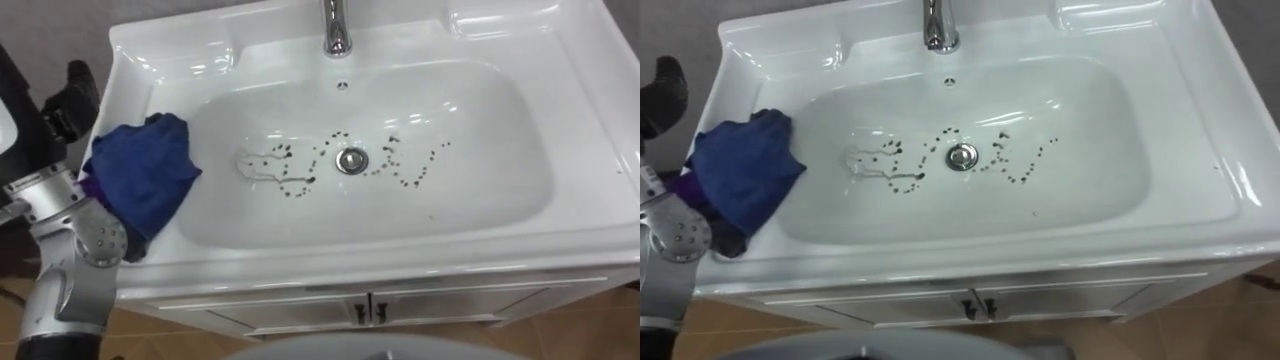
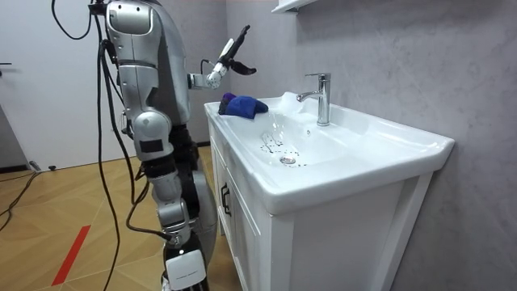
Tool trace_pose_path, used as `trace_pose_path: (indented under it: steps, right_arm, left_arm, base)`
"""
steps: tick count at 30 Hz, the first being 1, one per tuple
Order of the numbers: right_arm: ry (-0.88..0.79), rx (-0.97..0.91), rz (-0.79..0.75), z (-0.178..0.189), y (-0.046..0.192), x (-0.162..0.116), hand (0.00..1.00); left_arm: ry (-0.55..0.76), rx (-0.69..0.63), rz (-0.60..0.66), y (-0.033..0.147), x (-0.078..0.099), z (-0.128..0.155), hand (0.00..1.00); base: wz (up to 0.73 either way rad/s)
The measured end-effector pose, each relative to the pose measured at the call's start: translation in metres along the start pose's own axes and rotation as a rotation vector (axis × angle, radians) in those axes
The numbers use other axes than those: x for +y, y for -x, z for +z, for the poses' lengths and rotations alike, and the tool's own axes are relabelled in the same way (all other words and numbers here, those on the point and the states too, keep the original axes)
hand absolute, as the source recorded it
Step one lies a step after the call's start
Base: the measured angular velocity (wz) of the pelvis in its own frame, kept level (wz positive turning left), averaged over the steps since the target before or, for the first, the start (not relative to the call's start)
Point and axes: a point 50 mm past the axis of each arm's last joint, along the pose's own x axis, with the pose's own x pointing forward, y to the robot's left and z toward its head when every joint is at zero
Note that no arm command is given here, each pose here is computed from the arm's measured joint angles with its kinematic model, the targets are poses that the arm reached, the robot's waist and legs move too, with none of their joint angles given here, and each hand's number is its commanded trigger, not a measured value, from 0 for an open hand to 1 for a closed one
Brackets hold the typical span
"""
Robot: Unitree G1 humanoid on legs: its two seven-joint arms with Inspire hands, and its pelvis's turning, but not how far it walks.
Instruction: Wipe basin
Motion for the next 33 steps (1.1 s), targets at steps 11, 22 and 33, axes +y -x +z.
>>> trace_pose_path:
  steps: [11,22,33]
  right_arm:
    - [0.024,-0.016,0.023,0.007,-0.001,0.014,0.00]
    - [0.031,0.036,0.069,0.001,-0.001,0.027,0.00]
    - [0.067,0.031,0.073,0.004,-0.001,0.027,0.00]
  left_arm:
    - [0.098,0.025,-0.117,0.018,-0.019,0.022,0.00]
    - [0.187,0.015,-0.287,0.038,-0.038,0.047,0.00]
    - [0.217,0.025,-0.418,0.065,-0.044,0.053,0.00]
  base:
    - [0.00]
    - [0.00]
    - [-0.01]
